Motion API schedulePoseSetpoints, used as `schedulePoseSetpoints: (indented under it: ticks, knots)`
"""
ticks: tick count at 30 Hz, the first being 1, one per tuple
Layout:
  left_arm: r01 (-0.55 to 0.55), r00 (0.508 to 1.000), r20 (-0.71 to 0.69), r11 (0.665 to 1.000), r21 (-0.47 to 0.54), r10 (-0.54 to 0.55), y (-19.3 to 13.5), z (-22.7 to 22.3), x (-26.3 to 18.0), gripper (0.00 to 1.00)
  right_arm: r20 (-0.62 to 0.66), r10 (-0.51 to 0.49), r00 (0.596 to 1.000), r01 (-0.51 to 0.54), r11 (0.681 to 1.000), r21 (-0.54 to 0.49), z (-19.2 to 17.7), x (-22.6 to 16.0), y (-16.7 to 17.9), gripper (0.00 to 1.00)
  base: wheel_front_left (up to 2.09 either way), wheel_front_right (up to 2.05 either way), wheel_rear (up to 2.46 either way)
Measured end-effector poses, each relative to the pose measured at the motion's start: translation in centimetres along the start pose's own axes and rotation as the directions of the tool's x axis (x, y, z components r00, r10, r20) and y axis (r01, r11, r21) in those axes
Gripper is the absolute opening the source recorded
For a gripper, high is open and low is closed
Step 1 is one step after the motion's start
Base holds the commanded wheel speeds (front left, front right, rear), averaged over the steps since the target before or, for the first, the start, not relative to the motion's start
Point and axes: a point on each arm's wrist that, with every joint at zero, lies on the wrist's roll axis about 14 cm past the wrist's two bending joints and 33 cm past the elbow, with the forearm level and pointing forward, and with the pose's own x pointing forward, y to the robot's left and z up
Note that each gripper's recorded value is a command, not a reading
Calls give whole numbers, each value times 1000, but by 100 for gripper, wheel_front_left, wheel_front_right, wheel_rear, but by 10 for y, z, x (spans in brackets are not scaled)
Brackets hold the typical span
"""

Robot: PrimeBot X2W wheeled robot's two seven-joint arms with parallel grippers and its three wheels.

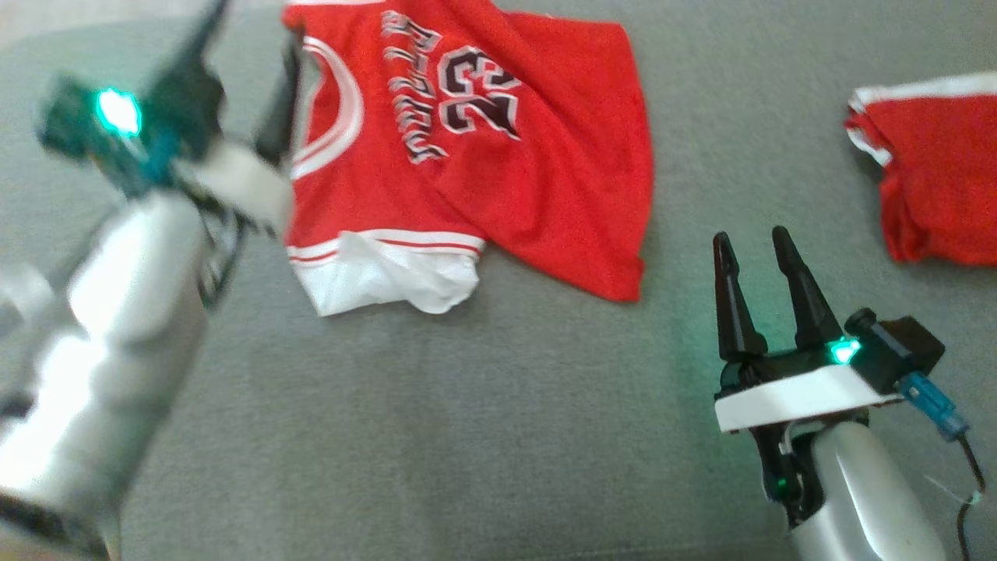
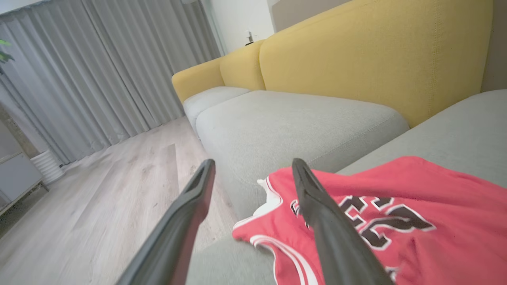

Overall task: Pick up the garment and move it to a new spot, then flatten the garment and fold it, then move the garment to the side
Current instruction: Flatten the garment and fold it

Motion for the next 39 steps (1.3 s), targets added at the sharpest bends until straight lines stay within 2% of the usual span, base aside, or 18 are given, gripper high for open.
schedulePoseSetpoints:
  ticks: [7, 13, 21, 25, 31, 39]
  knots:
    - [-105, 994, -57, 981, -164, 97, -26, -34, -92, 100, 17, 75, 997, -75, 997, -3, 7, -6, 28, 100, 0, 0, 0]
    - [-119, 989, -115, 958, -260, 92, -59, -55, -131, 100, 17, 100, 995, -100, 995, -4, 7, -11, 38, 100, 0, 0, 0]
    - [-68, 995, -87, 961, -267, 46, -73, -49, -115, 100, 3, 67, 998, -67, 998, -3, 3, -14, 26, 100, 0, 0, 0]
    - [4, 996, -87, 962, -273, -29, -92, -45, -100, 100, -6, 41, 999, -41, 999, -3, -1, -16, 18, 100, 0, 0, 0]
    - [87, 982, -136, 953, -289, -131, -129, -52, -85, 100, -14, 10, 1000, -10, 1000, -4, -3, -20, 7, 100, 0, 0, 0]
    - [103, 959, -228, 954, -280, -171, -141, -73, -77, 100, -26, -9, 1000, 10, 1000, 5, -7, -20, 1, 100, 0, 0, 0]
